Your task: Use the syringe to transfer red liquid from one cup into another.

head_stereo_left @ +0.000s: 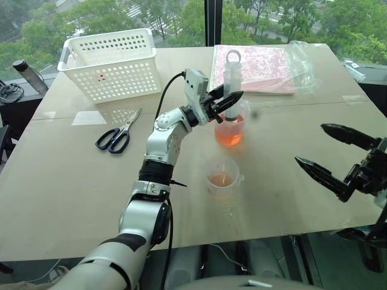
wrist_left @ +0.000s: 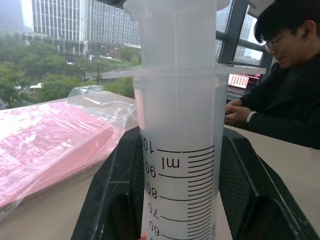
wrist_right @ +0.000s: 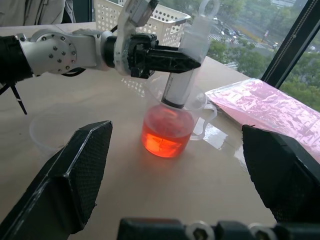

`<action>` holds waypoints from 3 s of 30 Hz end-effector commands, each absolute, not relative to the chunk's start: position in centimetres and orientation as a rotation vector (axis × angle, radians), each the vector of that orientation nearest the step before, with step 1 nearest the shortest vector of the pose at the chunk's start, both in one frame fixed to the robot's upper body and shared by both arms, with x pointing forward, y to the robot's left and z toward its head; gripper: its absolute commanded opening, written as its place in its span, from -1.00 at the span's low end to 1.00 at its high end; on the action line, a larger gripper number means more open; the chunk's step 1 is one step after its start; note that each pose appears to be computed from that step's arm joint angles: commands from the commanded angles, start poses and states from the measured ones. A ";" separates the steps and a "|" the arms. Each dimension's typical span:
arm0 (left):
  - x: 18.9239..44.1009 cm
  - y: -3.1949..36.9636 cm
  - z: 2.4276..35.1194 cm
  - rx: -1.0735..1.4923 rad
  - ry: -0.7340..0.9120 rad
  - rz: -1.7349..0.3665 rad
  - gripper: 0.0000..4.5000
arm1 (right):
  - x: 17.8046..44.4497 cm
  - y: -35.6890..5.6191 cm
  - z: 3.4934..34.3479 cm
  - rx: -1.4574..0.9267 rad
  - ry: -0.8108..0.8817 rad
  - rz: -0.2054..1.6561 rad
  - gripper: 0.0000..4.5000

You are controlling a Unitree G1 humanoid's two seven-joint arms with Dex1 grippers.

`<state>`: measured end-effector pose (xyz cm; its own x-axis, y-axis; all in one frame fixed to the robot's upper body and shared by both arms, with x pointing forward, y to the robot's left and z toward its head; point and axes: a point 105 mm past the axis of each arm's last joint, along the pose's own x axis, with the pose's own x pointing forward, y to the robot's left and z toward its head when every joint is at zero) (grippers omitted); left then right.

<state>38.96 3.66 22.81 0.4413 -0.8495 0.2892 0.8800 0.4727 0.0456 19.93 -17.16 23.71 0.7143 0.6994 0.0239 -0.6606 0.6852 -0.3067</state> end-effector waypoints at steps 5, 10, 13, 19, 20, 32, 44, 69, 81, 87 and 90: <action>38.9 4.4 27.4 -0.256 -0.411 -1.068 -0.37 | 19.4 -16.6 24.6 -0.317 -0.212 0.764 0.98; 38.8 4.8 27.3 -0.188 -0.407 -1.070 -0.37 | 19.6 -16.4 24.7 -0.319 -0.215 0.769 0.98; 38.6 5.1 28.3 -0.247 -0.410 -1.070 -0.37 | 19.8 -16.2 24.9 -0.318 -0.221 0.773 0.98; 37.1 6.4 30.9 -0.430 -0.337 -1.144 -0.37 | 19.9 -15.7 25.3 -0.307 -0.234 0.796 0.98; 36.4 6.5 31.2 -0.446 -0.321 -1.185 -0.37 | 19.8 -15.6 25.3 -0.308 -0.233 0.803 0.98; 27.4 6.1 27.2 -0.111 -0.187 -1.641 -0.37 | 19.0 -14.7 24.8 -0.312 -0.190 0.895 0.98; 26.5 5.6 23.1 0.056 -0.262 -1.688 -0.37 | 17.8 -13.8 24.2 -0.292 -0.159 0.939 0.98; 25.6 4.9 19.6 0.134 -0.245 -1.679 -0.37 | 19.7 -10.0 27.8 -0.092 -0.050 1.075 0.62; 25.1 4.0 20.3 0.122 -0.266 -1.677 -0.37 | 21.2 -7.4 27.4 -0.104 -0.033 1.112 0.00; 25.0 4.2 20.4 0.114 -0.270 -1.673 -0.37 | 21.2 -7.3 27.2 -0.101 -0.018 1.132 -0.97; 24.8 4.3 20.5 0.105 -0.267 -1.673 -0.37 | 21.2 -7.2 27.0 -0.105 -0.011 1.145 -0.97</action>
<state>25.84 4.44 19.16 -0.0827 -0.9950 0.0554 0.9796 -0.0710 0.1880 21.39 -7.29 26.49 0.4243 0.9037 -0.0578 -0.9050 0.4209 -0.0620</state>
